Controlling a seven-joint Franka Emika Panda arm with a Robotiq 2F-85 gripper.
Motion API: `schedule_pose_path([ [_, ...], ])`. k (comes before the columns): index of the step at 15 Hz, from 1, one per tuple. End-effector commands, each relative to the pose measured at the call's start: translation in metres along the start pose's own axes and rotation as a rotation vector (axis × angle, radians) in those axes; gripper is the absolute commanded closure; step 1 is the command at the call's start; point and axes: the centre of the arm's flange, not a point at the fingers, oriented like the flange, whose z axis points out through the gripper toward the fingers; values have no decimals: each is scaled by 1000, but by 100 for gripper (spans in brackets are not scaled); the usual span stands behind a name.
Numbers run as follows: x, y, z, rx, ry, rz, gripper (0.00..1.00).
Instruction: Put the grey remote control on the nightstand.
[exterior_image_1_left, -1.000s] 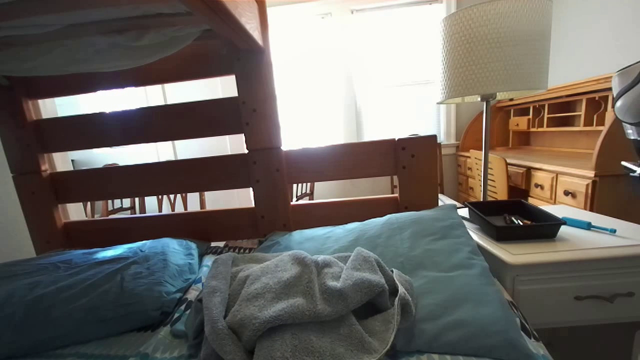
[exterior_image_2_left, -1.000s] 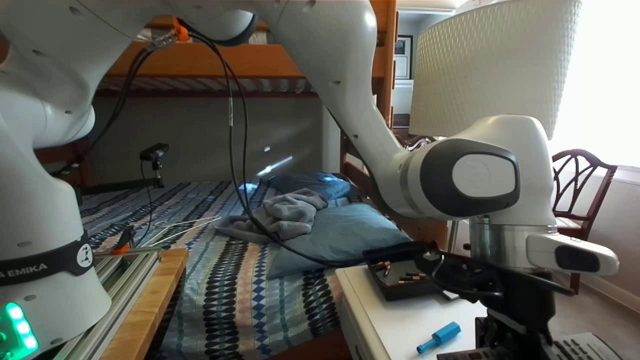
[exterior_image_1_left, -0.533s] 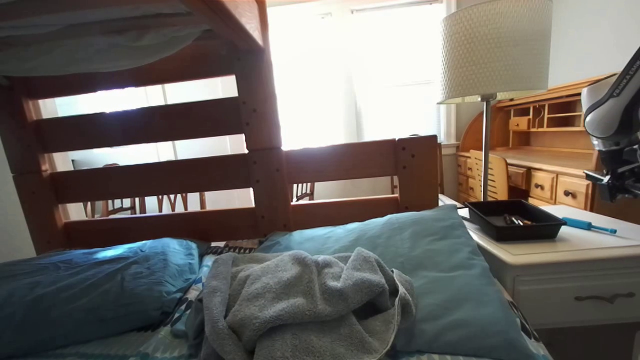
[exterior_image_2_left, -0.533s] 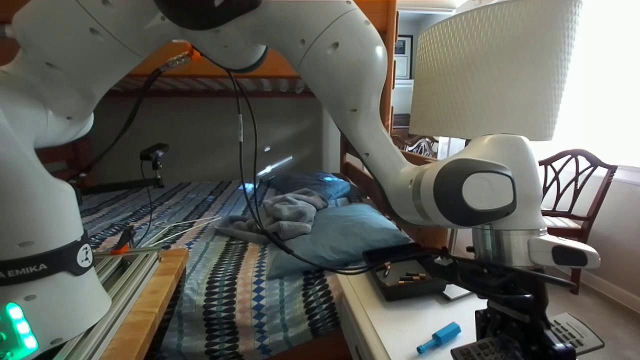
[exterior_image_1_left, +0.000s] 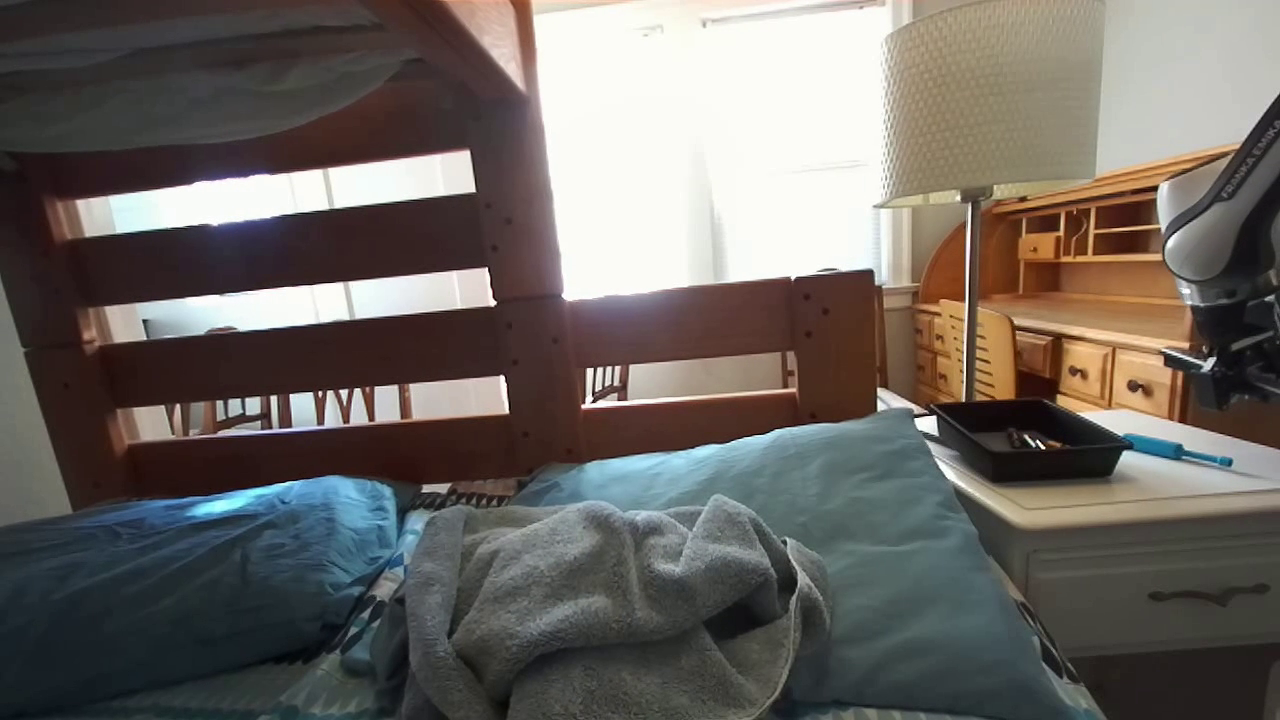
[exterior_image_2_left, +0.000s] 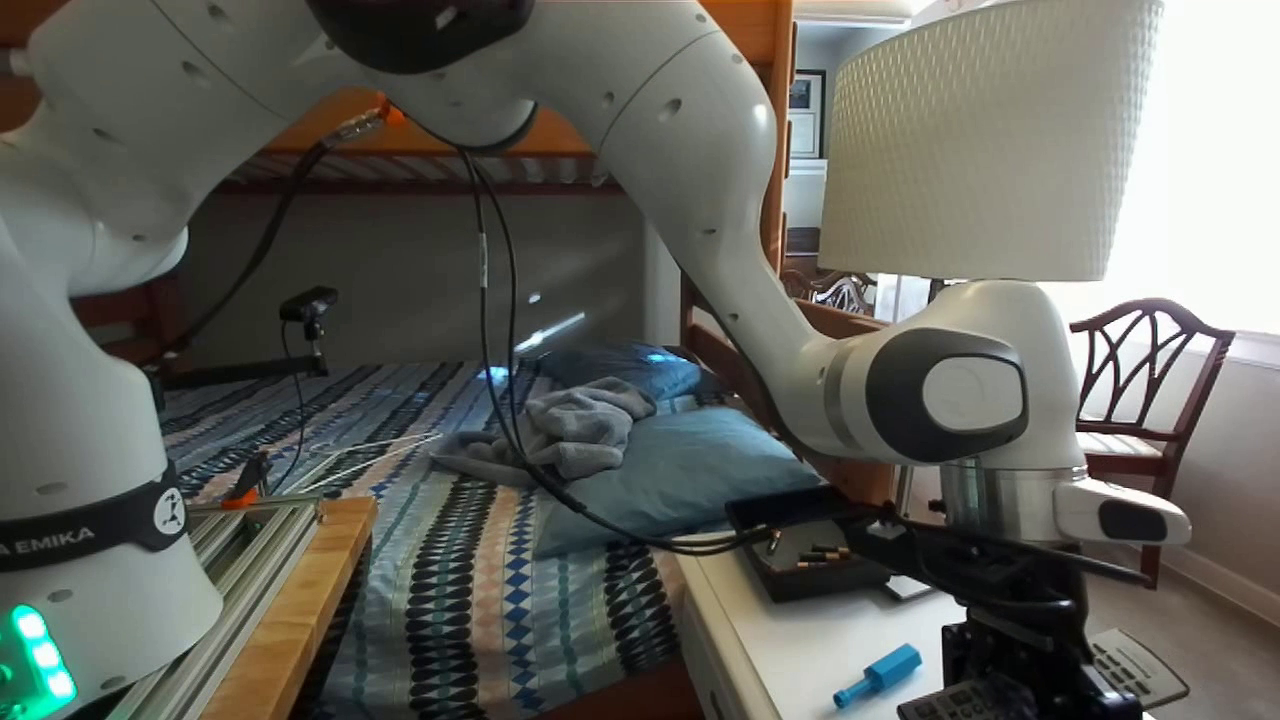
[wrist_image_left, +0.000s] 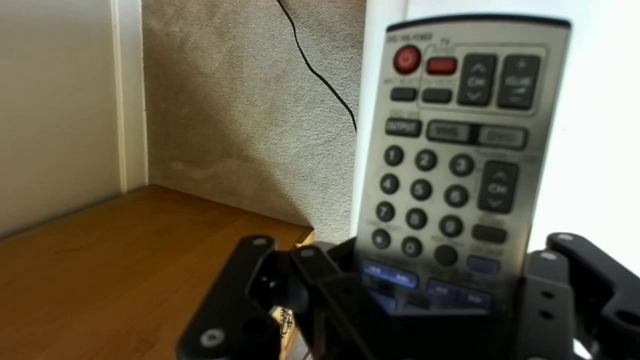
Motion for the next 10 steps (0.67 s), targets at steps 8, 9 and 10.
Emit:
schedule_pose_path([
  [8, 9, -39, 25, 26, -121, -239, 100],
  [9, 10, -39, 26, 19, -124, -220, 100],
  [10, 11, -38, 26, 21, -123, -212, 100],
])
